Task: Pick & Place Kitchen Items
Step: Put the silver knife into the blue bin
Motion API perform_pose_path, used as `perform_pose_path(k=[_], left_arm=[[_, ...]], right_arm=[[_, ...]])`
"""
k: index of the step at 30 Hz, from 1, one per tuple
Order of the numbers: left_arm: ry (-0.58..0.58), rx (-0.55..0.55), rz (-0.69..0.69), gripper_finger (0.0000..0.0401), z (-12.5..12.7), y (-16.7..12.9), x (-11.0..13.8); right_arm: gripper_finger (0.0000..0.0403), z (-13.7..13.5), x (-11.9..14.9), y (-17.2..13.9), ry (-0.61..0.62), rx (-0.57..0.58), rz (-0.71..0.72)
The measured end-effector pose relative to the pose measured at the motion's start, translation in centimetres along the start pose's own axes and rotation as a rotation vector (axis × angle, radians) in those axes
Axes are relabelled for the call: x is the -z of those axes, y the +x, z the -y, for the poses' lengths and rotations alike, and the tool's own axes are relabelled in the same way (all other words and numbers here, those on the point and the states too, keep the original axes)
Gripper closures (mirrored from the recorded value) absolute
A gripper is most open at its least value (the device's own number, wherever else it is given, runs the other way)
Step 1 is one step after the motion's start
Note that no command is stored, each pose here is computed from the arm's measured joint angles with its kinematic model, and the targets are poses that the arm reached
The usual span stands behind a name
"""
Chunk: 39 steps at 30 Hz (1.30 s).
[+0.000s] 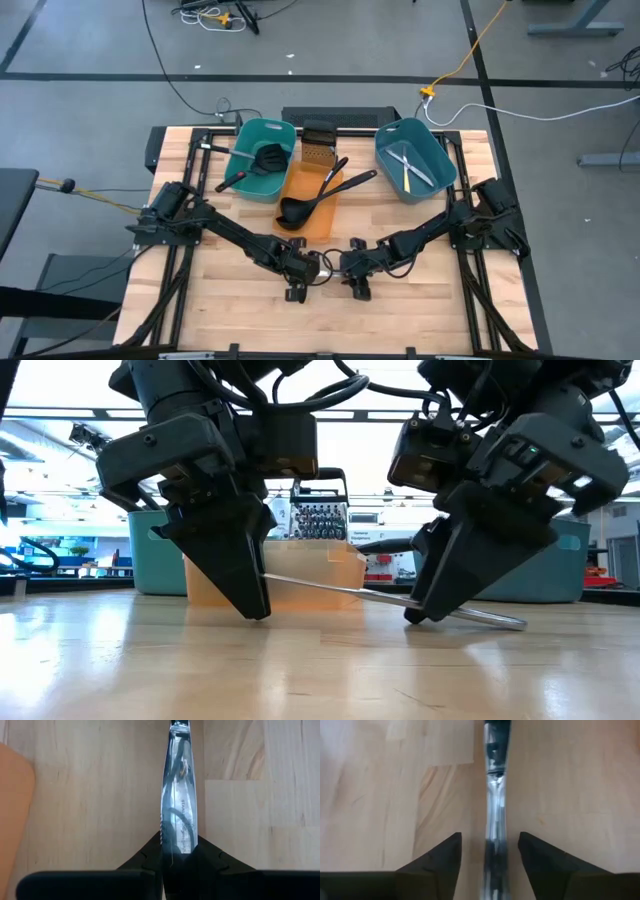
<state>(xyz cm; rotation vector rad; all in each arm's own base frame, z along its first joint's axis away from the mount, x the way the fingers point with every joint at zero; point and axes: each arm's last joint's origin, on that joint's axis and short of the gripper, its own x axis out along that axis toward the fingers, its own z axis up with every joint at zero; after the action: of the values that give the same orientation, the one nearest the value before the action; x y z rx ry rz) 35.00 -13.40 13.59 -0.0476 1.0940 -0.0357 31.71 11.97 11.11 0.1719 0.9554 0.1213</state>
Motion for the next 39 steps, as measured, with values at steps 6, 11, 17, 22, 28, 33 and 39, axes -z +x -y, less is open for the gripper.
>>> perform_pose_path(k=[6,11,17,22,28,33,39], left_arm=[[-0.001,0.007,0.000,0.0331,0.0,-0.1,0.0],[-0.002,0.005,0.001,0.0330,0.0,-0.1,-0.1],[-0.001,0.001,-0.001,0.0329,0.0,-0.1,0.0],[0.004,0.011,-0.007,0.0317,0.1,-0.1,0.0],[0.005,0.065,-0.056,0.0287,0.2,-0.3,0.3],[-0.019,0.065,-0.139,0.0275,0.0,-1.0,0.9],[0.019,0.071,-0.164,0.0281,0.4,-4.1,1.3]], right_arm=[[0.0256,0.2,0.0,0.1,-0.011,0.041,0.007],[0.0334,0.3,0.1,0.1,-0.033,0.065,0.010],[0.0341,0.3,0.0,0.1,-0.053,0.071,0.023],[0.0341,0.3,0.0,0.1,-0.061,0.058,0.023],[0.0341,0.4,0.0,0.1,-0.070,0.058,0.012],[0.0341,0.4,0.0,-0.5,-0.061,0.062,0.005],[0.0341,0.5,0.1,-1.3,-0.059,0.099,-0.020]])
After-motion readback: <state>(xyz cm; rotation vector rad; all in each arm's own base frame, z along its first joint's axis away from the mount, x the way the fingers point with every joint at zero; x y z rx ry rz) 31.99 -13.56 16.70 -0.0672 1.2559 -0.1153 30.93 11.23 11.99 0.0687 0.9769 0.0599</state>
